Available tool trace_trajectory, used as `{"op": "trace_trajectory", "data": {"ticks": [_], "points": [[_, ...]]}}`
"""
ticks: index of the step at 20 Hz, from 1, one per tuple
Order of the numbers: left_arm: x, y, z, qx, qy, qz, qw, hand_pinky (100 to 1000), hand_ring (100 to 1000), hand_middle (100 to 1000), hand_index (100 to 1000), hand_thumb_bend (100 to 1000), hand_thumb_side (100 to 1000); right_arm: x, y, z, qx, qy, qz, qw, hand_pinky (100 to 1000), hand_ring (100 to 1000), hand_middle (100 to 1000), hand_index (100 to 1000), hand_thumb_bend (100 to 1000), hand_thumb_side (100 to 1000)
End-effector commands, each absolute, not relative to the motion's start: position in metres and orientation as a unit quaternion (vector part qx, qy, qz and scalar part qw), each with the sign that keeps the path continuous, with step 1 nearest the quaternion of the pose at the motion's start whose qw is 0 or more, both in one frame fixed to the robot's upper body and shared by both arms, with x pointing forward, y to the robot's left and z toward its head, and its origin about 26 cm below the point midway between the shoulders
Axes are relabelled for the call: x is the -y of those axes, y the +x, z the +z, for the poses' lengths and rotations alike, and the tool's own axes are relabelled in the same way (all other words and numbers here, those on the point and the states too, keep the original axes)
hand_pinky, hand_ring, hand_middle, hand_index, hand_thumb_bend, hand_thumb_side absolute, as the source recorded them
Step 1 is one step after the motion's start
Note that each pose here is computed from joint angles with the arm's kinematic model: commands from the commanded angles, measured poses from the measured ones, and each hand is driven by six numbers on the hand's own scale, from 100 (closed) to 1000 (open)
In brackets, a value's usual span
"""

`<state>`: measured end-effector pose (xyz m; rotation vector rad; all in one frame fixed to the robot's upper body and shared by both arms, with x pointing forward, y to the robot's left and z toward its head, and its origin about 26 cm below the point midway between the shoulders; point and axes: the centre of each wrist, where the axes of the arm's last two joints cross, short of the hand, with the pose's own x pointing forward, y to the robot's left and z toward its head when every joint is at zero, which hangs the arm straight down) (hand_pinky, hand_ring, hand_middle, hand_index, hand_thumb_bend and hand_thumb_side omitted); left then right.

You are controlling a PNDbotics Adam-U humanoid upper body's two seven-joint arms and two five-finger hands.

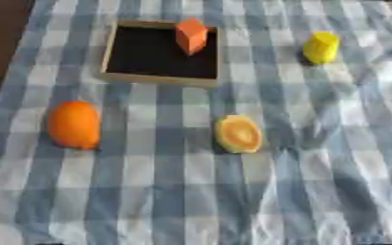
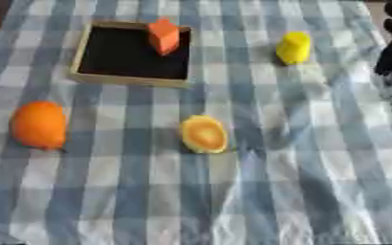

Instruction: Pick up objects on the table and place them in the box.

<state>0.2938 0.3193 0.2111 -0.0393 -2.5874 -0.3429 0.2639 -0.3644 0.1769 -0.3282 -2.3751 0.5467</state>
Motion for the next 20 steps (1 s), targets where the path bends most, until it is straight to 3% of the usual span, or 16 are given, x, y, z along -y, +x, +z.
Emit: {"op": "trace_trajectory", "data": {"ticks": [1, 4, 13, 15, 20], "points": [[-0.322, 0.291, 0.228, 0.956, 0.003, -0.170, 0.238, 707, 794, 743, 916, 100, 565, 0.367, 0.261, 0.185, 0.912, -0.132, 0.218, 0.322, 1000, 1000, 352, 893, 100, 470], [-0.322, 0.292, 0.241, 0.947, 0.021, -0.231, 0.223, 726, 812, 770, 929, 100, 550, 0.368, 0.261, 0.185, 0.910, -0.135, 0.222, 0.323, 1000, 1000, 351, 892, 100, 470], [-0.312, 0.318, 0.257, 0.863, 0.056, -0.435, 0.249, 843, 869, 817, 929, 100, 166, 0.371, 0.259, 0.186, 0.904, -0.143, 0.234, 0.329, 1000, 1000, 349, 893, 100, 470], [-0.316, 0.326, 0.254, 0.834, 0.067, -0.479, 0.266, 862, 877, 823, 926, 100, 150, 0.370, 0.259, 0.185, 0.903, -0.141, 0.235, 0.330, 1000, 1000, 348, 893, 100, 470], [-0.334, 0.339, 0.250, 0.758, 0.103, -0.574, 0.293, 893, 895, 836, 941, 280, 205, 0.369, 0.259, 0.185, 0.903, -0.137, 0.238, 0.331, 1000, 1000, 347, 893, 100, 470]]}}
